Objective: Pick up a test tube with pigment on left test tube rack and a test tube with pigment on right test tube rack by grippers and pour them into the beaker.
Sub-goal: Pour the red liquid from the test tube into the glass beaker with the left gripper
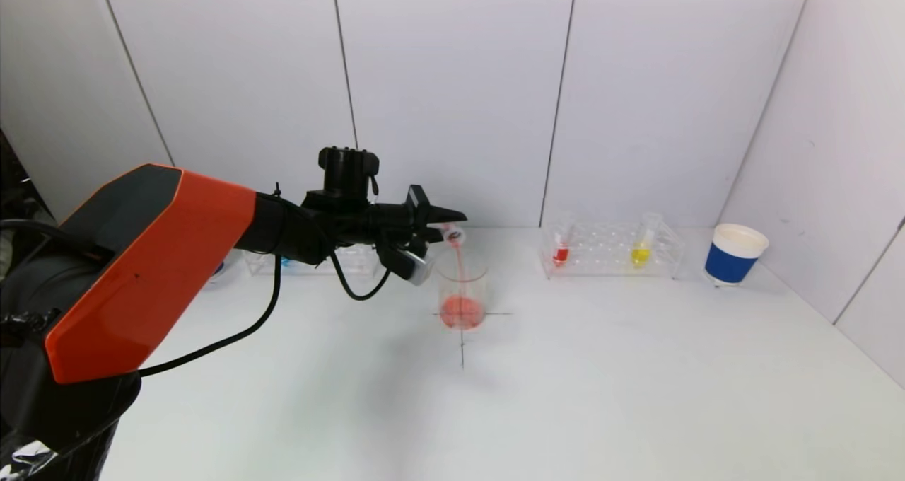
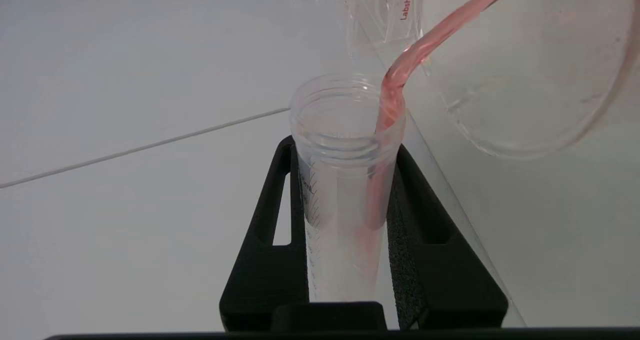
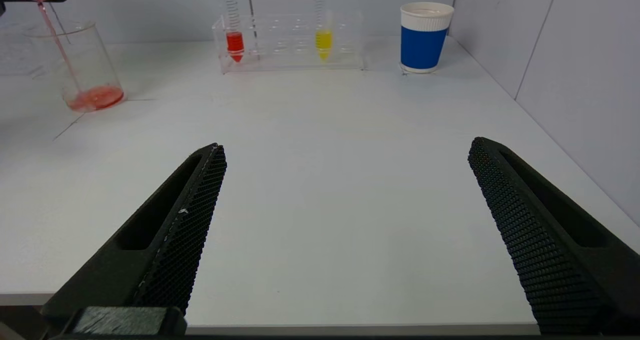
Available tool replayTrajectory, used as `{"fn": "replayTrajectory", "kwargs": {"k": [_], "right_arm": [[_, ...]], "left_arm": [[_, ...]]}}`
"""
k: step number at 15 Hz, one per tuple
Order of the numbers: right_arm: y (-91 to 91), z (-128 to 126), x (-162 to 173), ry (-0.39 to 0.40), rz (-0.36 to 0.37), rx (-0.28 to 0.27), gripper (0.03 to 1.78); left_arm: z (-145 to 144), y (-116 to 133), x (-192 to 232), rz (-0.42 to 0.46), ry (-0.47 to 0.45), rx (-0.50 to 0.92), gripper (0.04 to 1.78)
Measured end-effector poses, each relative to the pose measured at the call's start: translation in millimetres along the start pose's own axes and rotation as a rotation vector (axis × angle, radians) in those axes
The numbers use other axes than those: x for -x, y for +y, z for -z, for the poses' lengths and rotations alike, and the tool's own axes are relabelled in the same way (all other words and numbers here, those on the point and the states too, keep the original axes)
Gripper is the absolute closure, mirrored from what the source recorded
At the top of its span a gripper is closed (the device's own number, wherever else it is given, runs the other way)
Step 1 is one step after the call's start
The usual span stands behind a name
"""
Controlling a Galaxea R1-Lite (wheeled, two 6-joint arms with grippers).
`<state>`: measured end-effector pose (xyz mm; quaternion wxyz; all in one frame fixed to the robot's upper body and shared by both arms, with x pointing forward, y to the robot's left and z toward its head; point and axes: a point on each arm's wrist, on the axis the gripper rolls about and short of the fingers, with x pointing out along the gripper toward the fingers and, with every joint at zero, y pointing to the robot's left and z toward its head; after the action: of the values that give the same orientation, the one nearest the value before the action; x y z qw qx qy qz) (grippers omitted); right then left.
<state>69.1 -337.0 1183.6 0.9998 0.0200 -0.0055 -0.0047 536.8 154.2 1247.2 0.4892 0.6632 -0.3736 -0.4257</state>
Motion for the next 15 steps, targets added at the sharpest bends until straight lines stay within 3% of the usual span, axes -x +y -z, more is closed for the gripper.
{"fn": "replayTrajectory", "kwargs": {"k": [15], "right_arm": [[0.0, 0.0, 0.0, 0.0, -0.001, 0.0, 0.05]], "left_arm": [[3.1, 6.0, 0.8, -0.013, 0.054, -0.13, 1.36]]}}
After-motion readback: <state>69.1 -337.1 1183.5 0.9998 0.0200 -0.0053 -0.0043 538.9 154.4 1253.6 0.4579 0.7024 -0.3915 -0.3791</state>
